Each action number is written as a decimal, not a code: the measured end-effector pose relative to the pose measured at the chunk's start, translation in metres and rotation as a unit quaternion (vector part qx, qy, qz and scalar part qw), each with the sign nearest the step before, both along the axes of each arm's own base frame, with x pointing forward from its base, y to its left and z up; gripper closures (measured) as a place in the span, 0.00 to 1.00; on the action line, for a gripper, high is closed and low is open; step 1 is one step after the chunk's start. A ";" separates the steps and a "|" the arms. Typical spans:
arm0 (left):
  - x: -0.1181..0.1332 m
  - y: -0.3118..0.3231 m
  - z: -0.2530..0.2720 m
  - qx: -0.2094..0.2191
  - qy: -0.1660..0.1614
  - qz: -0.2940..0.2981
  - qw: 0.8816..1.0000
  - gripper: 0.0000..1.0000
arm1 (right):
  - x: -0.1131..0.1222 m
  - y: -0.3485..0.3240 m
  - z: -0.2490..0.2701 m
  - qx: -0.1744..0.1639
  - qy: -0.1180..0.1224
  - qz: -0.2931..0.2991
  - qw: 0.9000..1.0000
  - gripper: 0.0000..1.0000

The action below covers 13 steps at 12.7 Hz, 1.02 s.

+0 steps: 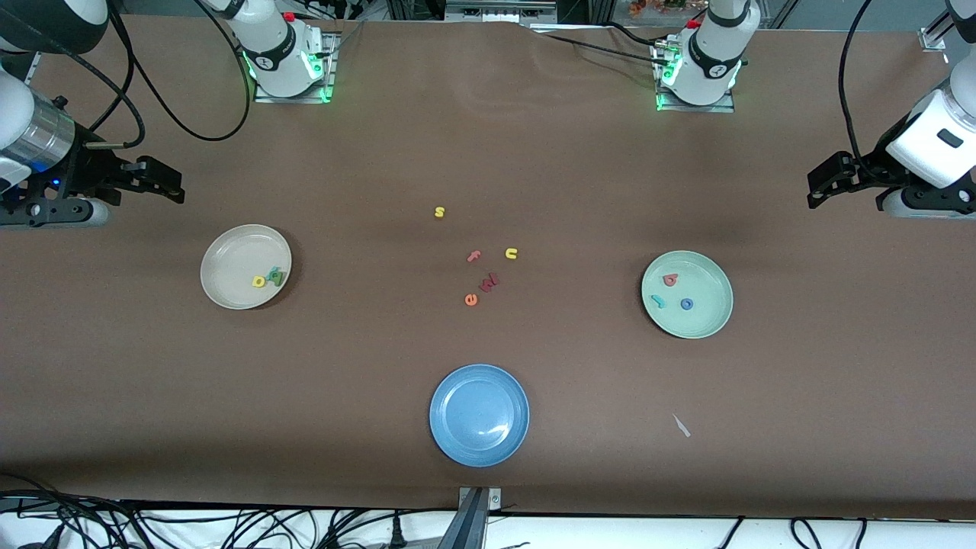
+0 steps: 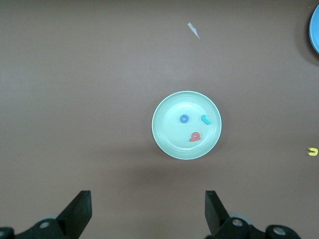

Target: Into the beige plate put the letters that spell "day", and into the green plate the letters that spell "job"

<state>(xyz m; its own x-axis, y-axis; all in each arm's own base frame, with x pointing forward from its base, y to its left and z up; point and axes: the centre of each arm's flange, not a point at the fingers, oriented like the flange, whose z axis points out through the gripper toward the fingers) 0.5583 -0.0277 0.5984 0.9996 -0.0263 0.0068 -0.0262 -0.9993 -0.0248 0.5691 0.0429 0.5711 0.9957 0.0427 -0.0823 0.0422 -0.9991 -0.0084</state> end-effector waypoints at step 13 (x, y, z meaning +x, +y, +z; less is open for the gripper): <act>-0.002 -0.009 0.011 0.000 -0.001 -0.008 1.000 0.00 | 0.000 0.000 -0.001 0.000 0.001 0.000 1.000 0.00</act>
